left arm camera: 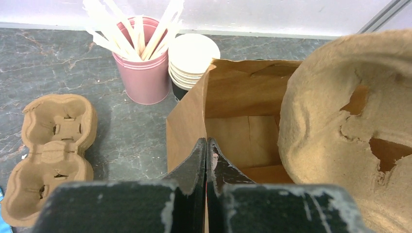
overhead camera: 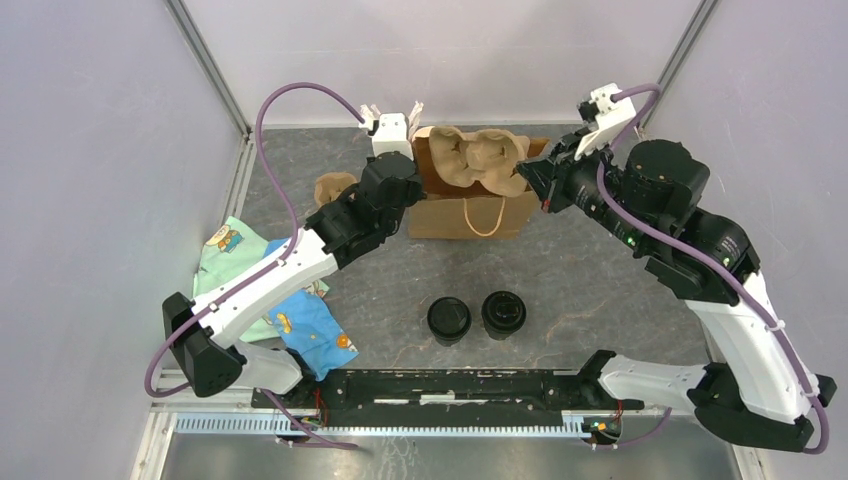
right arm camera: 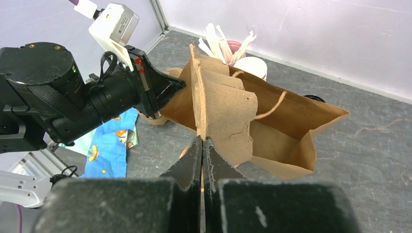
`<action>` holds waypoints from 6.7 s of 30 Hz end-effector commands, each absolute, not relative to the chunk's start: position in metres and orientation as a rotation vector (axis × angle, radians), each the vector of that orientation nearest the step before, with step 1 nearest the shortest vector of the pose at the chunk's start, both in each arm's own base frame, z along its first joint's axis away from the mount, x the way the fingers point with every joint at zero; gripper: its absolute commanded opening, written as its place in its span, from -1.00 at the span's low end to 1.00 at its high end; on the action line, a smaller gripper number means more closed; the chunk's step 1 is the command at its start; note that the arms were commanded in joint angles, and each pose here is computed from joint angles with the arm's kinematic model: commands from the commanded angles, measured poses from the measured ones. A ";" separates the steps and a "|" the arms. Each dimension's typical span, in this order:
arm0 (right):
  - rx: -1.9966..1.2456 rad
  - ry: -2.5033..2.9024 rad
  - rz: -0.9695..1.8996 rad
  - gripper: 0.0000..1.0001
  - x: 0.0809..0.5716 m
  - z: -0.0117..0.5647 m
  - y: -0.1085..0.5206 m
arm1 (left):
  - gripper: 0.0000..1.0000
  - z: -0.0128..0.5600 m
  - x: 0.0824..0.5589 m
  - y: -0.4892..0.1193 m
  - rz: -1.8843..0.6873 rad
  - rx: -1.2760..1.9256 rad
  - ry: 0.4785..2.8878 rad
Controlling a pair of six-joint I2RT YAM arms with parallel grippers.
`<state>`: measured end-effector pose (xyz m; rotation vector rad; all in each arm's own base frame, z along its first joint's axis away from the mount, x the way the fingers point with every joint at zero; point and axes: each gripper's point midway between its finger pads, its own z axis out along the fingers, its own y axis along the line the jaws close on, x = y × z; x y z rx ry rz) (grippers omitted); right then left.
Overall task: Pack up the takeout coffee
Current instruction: Place the cup tray in the takeout bag, then pick up the coffee cup from the center of the board.
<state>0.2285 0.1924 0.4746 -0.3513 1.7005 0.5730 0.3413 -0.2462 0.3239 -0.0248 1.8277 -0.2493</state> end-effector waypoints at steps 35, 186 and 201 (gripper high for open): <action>-0.359 2.059 0.341 -1.00 0.290 0.385 0.218 | -0.96 0.326 0.329 -0.287 -0.545 -0.110 1.906; -0.892 2.292 0.572 0.96 0.151 0.237 0.176 | -0.97 0.322 0.349 -0.249 -0.306 -0.071 1.957; -0.676 2.442 0.213 0.96 0.134 0.162 0.177 | -0.96 0.314 0.350 -0.252 -0.301 -0.079 1.980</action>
